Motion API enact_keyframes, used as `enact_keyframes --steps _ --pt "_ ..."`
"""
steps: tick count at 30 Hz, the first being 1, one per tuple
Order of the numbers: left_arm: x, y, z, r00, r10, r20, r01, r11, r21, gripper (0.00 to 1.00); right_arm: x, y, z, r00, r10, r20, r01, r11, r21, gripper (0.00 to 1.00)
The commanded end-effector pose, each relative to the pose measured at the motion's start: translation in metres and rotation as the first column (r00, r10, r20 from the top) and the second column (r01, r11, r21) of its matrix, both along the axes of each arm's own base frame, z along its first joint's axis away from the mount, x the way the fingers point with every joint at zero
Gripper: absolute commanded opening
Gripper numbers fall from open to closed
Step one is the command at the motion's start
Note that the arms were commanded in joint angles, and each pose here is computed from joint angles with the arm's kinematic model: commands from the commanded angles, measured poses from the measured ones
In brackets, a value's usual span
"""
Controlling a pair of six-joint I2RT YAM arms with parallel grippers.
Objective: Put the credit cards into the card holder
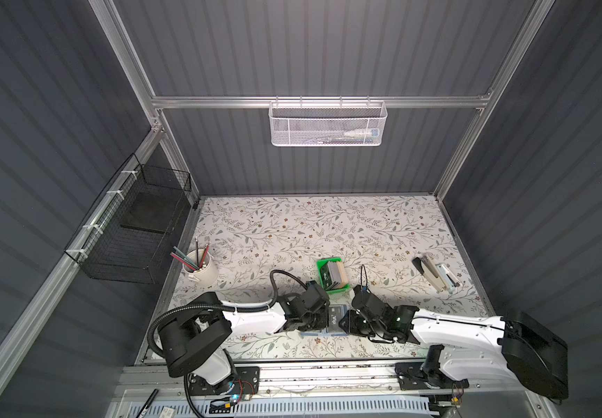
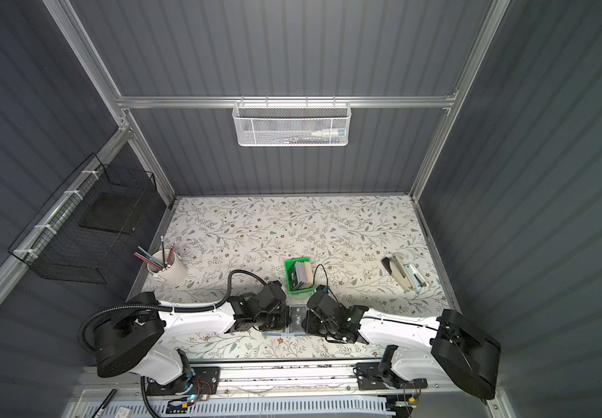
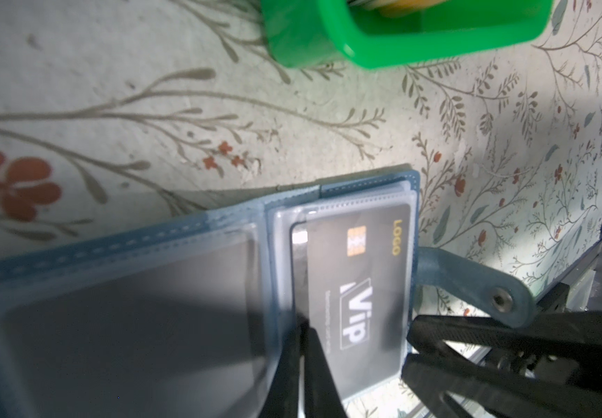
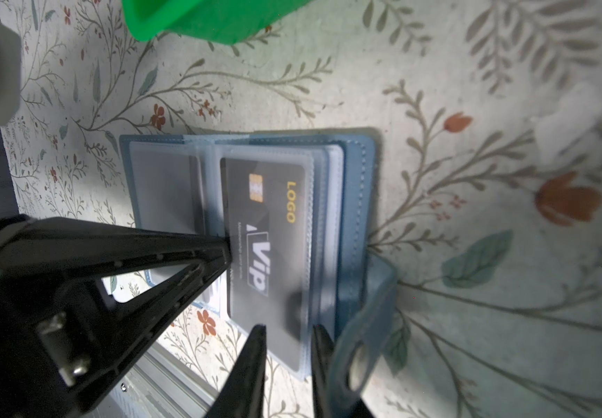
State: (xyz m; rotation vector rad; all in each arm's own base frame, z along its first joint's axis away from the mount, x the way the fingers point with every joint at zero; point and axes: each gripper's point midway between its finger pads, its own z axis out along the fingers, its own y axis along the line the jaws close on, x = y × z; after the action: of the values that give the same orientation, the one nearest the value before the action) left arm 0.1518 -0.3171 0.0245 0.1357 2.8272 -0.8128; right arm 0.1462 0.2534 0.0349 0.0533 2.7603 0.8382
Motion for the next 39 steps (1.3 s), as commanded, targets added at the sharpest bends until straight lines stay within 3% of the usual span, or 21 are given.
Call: enact_keyframes --steps 1,17,28,39 --pt "-0.011 0.016 -0.019 0.999 0.002 -0.041 0.001 0.997 0.073 0.07 0.002 0.001 -0.001 1.000 0.007 0.010 -0.007 1.000 -0.003 0.25" --pt "-0.012 0.014 -0.020 0.999 0.003 -0.045 0.000 0.998 0.063 0.07 0.003 0.007 0.006 0.999 0.031 0.030 -0.032 0.999 0.031 0.24" --pt "-0.012 -0.002 -0.006 0.999 0.009 -0.048 -0.012 0.998 -0.060 0.07 0.008 0.012 0.022 0.995 0.045 0.083 -0.049 0.998 0.048 0.22" --pt "-0.002 -0.002 0.014 1.000 0.017 -0.017 -0.019 0.995 -0.100 0.15 0.014 0.021 0.031 0.992 0.077 0.100 -0.079 0.997 0.017 0.22"
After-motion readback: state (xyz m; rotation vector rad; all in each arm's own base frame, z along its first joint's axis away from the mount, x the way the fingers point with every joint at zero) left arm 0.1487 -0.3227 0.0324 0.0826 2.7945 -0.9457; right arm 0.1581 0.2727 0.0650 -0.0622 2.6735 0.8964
